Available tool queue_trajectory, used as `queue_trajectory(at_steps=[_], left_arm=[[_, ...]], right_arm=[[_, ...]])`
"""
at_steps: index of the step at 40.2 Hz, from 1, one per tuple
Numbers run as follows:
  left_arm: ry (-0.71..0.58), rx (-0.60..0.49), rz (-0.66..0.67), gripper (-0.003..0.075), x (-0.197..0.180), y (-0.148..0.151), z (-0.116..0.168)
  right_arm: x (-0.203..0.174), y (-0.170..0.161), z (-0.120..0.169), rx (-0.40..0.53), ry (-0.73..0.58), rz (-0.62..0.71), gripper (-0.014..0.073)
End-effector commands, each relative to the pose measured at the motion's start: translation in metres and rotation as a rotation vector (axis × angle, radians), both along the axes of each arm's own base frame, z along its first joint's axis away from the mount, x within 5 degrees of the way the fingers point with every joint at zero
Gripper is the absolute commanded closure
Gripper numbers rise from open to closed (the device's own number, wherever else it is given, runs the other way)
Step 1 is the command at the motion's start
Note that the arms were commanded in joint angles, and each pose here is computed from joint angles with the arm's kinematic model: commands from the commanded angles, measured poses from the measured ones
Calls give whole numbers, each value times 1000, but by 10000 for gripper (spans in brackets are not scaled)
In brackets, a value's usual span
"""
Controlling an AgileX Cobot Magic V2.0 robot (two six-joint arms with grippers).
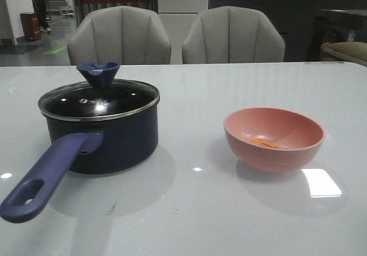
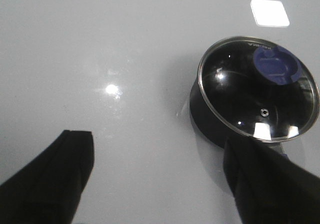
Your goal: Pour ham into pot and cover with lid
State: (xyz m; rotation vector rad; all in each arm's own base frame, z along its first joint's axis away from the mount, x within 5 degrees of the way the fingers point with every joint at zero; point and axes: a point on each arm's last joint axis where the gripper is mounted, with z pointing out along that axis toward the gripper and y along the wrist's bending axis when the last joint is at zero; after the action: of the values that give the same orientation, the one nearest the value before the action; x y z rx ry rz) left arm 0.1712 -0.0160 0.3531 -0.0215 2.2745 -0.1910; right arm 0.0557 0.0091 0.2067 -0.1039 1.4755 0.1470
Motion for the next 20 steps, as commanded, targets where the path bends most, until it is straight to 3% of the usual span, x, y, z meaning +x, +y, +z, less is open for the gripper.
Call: queue_trajectory(at_steps=[1, 6, 16, 20], left_arm=[[-39, -42, -5, 134, 21, -5, 22], [-7, -40, -71, 134, 48, -20, 28], [80, -18, -269, 134, 98, -84, 23], [153, -2, -262, 134, 116, -104, 13]], right_arm=[[-3, 0, 11, 0, -113, -3, 433], [-3, 0, 11, 0, -113, -3, 433], [-3, 0, 11, 0, -113, -3, 433], [-3, 0, 11, 0, -113, -3, 433]])
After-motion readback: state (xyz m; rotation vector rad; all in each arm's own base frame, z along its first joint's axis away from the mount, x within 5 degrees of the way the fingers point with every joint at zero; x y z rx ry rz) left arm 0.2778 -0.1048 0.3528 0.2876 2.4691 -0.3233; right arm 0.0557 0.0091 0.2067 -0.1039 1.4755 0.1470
